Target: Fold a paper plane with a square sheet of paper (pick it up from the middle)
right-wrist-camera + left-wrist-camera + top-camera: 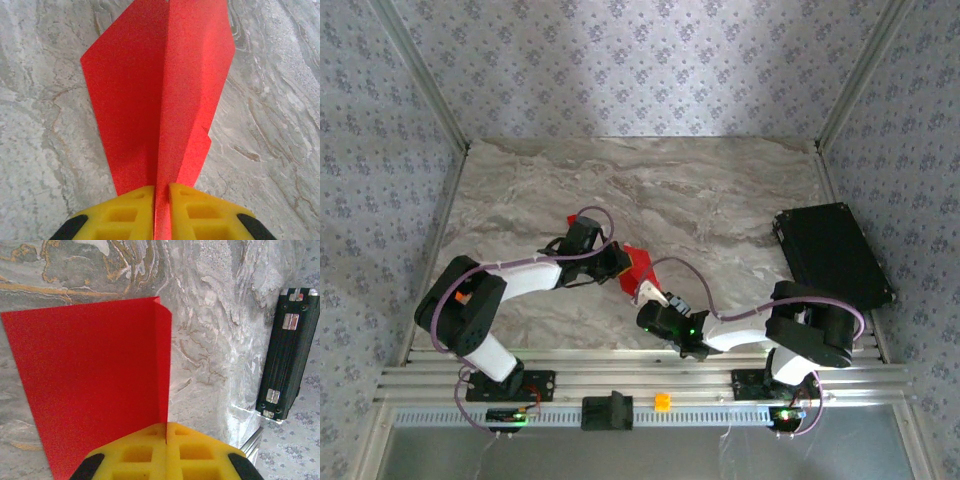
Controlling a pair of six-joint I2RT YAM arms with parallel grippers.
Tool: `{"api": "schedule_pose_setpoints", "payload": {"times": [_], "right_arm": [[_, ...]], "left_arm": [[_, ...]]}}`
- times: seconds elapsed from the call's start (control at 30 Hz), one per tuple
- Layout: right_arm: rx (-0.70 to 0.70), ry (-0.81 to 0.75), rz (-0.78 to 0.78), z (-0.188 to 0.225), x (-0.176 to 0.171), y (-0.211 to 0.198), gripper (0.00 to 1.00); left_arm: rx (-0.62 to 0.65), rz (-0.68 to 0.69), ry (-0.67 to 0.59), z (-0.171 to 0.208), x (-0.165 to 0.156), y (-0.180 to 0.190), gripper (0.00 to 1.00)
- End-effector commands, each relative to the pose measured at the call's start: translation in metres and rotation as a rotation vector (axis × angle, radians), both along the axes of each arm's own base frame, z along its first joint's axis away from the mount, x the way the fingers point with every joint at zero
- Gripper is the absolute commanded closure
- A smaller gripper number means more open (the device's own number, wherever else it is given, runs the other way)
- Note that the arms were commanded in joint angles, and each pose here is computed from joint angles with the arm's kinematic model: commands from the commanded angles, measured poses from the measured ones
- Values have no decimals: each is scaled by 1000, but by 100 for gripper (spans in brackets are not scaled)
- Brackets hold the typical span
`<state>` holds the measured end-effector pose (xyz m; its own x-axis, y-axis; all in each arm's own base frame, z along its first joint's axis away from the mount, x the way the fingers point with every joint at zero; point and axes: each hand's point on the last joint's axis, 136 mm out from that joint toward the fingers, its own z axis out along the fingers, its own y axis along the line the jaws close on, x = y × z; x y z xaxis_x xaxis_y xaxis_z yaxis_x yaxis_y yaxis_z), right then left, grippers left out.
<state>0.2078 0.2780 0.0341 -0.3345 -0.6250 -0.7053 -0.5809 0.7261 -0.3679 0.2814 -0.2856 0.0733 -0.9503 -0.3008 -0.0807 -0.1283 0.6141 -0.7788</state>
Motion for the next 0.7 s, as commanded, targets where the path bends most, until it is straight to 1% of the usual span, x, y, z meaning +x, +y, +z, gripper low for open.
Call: {"api": "schedule_pose_setpoints", "payload": {"times": [0.0,0.07,0.33,0.47,0.67], "right_arm": [[49,6,-33,4,3,-2,87],[58,12,-33,4,3,-3,89],[112,42,-48,2,4,-4,90],[129,55,-53,1,4,-5,90],[141,64,-57,1,5,-6,89]], "left_arm": [[-20,-17,-23,14,2,-6,94],[-14,-14,-23,14,3,-5,91],[26,0,-14,8,4,-1,69],[35,3,-5,4,6,-1,61],[47,-4,10,-1,7,-2,61]]}}
